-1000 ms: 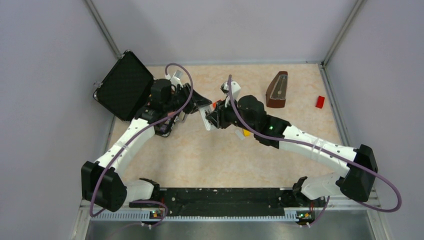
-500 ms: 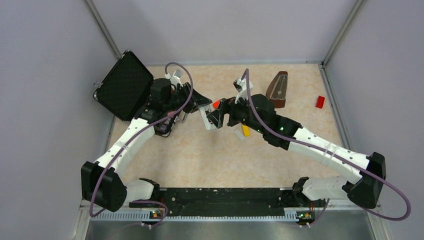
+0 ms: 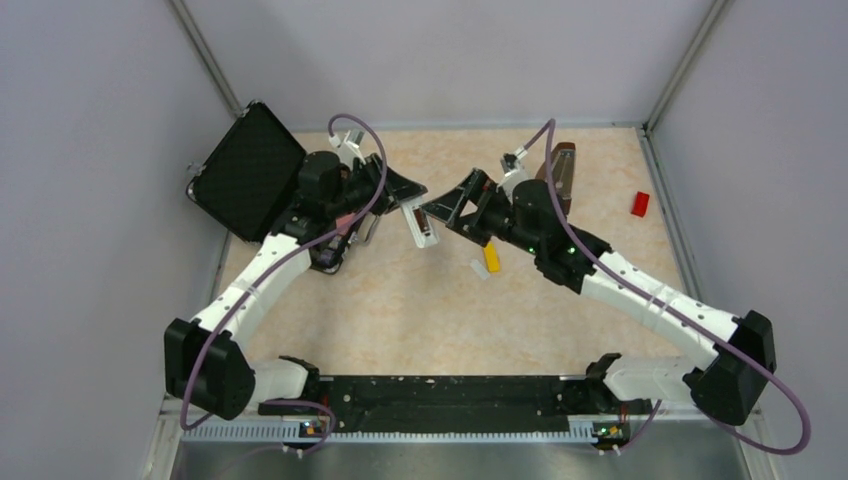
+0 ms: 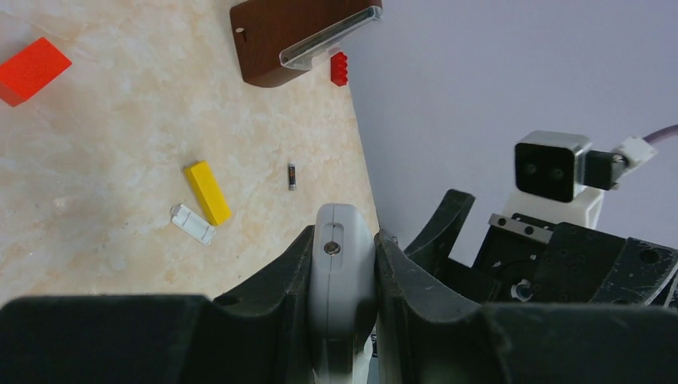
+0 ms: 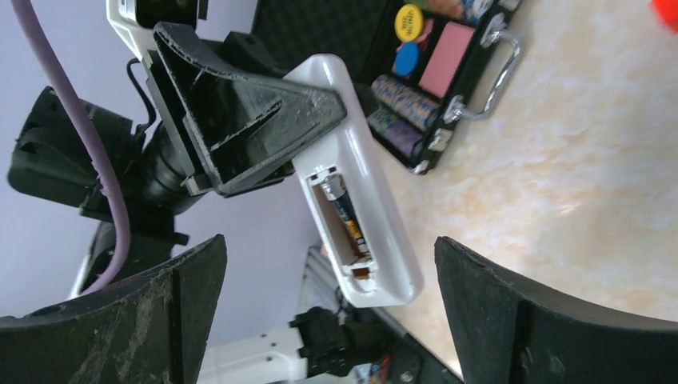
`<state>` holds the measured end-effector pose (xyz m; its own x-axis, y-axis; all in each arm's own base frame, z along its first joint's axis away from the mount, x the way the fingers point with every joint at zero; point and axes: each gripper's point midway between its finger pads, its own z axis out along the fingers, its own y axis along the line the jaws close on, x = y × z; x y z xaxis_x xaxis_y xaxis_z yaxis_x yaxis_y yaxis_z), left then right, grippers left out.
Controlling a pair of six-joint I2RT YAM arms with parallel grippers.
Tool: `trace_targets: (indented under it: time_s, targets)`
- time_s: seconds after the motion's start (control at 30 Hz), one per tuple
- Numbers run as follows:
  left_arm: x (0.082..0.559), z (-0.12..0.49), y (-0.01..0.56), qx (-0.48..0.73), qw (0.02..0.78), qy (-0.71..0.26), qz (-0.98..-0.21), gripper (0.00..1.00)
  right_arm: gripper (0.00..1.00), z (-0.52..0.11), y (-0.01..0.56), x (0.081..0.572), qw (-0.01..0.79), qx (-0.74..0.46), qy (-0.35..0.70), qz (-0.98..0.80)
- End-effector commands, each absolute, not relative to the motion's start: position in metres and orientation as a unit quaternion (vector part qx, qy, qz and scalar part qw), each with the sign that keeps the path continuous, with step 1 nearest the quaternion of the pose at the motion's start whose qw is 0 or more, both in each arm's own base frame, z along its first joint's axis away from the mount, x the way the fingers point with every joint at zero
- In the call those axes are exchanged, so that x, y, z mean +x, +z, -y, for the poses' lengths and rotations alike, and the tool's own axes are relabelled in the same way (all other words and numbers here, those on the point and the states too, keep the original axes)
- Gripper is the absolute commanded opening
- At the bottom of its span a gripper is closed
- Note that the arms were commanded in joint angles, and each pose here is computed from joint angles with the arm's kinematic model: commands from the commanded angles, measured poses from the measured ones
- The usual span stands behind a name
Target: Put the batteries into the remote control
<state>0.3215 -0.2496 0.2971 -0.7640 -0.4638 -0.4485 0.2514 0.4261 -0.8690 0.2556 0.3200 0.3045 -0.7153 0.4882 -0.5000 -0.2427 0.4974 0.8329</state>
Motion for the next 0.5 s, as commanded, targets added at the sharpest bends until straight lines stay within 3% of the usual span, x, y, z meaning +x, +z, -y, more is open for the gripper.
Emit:
trace_targets:
  time_s: [0.0, 0.47]
  targets:
    - [0.332, 0.254, 0.337, -0.047, 0.379, -0.56, -0.736, 0.0, 0.99, -0.347, 0.33, 0.247, 0.291, 0.119, 0.61, -0.728]
    - [0.334, 0.254, 0.346, -0.042, 0.392, -0.564, -0.726, 0.0, 0.99, -0.356, 0.328, 0.259, 0.216, 0.21, 0.677, -0.671]
